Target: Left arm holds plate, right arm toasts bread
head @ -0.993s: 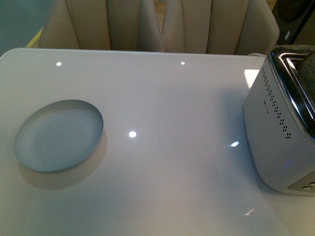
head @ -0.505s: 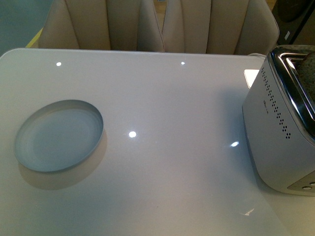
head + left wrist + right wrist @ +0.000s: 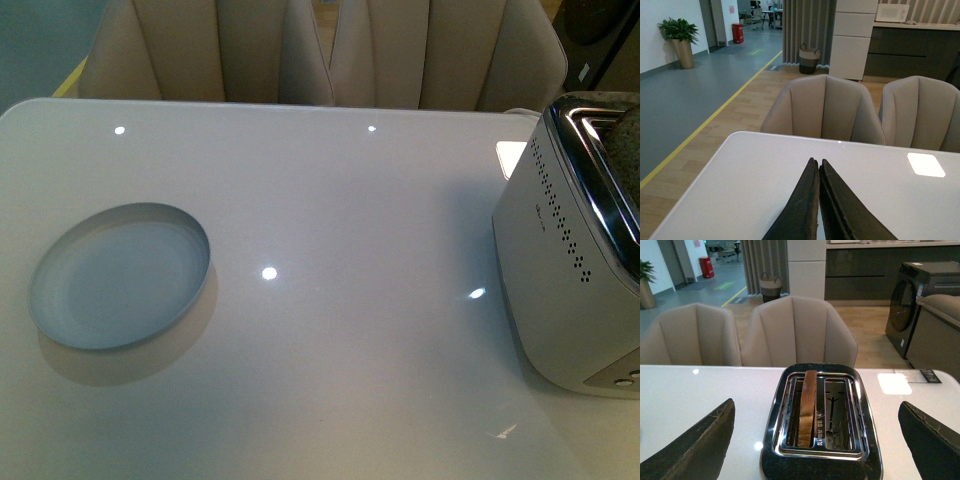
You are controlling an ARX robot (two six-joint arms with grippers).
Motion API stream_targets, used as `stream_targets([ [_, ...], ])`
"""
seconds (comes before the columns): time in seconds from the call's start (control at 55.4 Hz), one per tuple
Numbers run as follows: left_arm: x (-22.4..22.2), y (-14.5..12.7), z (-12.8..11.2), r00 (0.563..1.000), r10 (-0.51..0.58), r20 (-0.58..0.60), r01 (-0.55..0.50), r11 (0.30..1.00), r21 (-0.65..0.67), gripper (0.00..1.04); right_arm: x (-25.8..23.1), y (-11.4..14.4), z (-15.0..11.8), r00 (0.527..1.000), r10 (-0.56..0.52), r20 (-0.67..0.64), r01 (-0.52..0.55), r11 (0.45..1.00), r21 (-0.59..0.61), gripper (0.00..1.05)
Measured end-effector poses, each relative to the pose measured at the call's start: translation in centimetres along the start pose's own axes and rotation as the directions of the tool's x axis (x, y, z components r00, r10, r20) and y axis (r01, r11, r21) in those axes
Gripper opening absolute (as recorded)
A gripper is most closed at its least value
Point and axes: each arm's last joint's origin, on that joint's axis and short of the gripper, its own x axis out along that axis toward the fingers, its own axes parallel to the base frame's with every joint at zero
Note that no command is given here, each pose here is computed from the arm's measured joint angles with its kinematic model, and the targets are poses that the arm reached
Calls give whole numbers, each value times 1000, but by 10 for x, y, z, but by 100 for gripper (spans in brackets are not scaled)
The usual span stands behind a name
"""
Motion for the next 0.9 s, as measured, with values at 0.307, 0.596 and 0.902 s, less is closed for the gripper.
stream_targets([
  [0.307, -8, 0, 1, 1000, 0, 3, 0, 1000, 0, 3, 0, 0, 0, 1000, 0, 0, 0, 1000, 0, 96],
  [0.596, -15, 0, 1, 1000, 0, 5, 0, 1000, 0, 3, 0, 0, 0, 1000, 0, 0, 0, 1000, 0, 96],
  [0.902, -28, 0, -2, 1000, 0, -2, 0, 1000, 0, 3, 0, 0, 0, 1000, 0, 0, 0, 1000, 0, 96],
])
